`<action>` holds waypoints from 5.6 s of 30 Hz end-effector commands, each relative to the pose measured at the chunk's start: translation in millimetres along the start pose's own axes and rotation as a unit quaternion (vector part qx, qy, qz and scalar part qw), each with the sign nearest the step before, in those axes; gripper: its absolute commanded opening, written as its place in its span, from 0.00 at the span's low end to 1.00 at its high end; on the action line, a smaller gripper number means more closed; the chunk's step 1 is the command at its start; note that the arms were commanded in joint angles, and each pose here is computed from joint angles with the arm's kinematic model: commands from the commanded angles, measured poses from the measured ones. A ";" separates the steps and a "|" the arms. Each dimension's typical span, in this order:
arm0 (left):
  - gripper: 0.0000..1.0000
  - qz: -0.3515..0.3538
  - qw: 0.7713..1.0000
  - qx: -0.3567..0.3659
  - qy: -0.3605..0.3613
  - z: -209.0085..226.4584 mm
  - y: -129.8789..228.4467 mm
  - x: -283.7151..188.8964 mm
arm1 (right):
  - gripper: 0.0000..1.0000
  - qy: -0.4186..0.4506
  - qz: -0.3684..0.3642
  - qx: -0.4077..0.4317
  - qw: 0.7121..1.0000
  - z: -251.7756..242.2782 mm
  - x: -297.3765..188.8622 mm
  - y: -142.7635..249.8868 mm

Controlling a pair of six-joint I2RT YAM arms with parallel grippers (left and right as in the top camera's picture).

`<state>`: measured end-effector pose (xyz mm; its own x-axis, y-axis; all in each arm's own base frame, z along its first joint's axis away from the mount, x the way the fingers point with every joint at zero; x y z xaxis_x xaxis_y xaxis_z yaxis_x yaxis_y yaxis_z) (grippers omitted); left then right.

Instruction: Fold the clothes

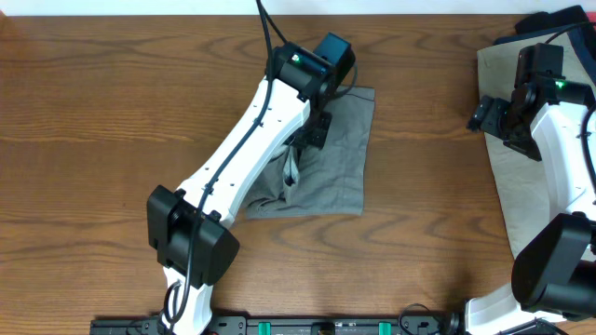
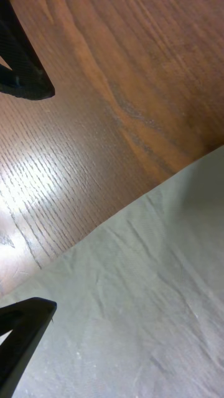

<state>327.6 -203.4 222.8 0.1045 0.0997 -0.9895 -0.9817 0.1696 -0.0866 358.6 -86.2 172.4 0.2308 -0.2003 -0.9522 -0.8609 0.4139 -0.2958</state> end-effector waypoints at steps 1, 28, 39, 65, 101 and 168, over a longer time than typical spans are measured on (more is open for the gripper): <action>0.06 -0.005 0.998 -0.048 -0.038 26.5 7.5 -16.6 | 0.99 0.004 -0.013 0.003 1.000 -3.2 -7.2 -4.0; 0.06 -0.156 0.958 -0.238 -0.044 191.9 102.5 -148.4 | 0.99 0.004 -0.013 0.003 1.000 -3.2 -7.2 -4.0; 0.06 -0.114 0.941 -0.310 -0.079 239.4 109.9 -130.4 | 0.99 0.004 -0.013 0.003 1.000 -3.2 -7.2 -4.0; 0.06 0.016 0.965 -0.263 0.009 200.4 28.4 -34.0 | 0.99 0.004 -0.013 0.003 1.000 -3.2 -7.2 -4.0; 0.06 -0.005 0.980 -0.158 0.118 90.3 -0.3 61.2 | 0.99 0.004 -0.013 0.003 1.000 -3.2 -7.2 -4.0; 0.06 0.026 0.968 -0.088 0.234 23.9 86.3 88.4 | 0.99 0.004 -0.013 0.003 1.000 -3.2 -7.2 -4.0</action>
<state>243.1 -150.9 94.0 -0.1152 -0.3082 -0.9443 -0.9928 0.0033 0.1201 358.5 -86.2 172.4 0.2304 -0.2002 -0.9523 -0.8610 0.4140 -0.2954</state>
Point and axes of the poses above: each gripper's point midway between its finger pads, its own x axis out along the fingers, its own z axis along the line the jaws close on, y = z × x, the point moved 5 cm from there along -x, back along the fingers, and after that the axes turned 6 degrees about -x, right-handed, at the moved point
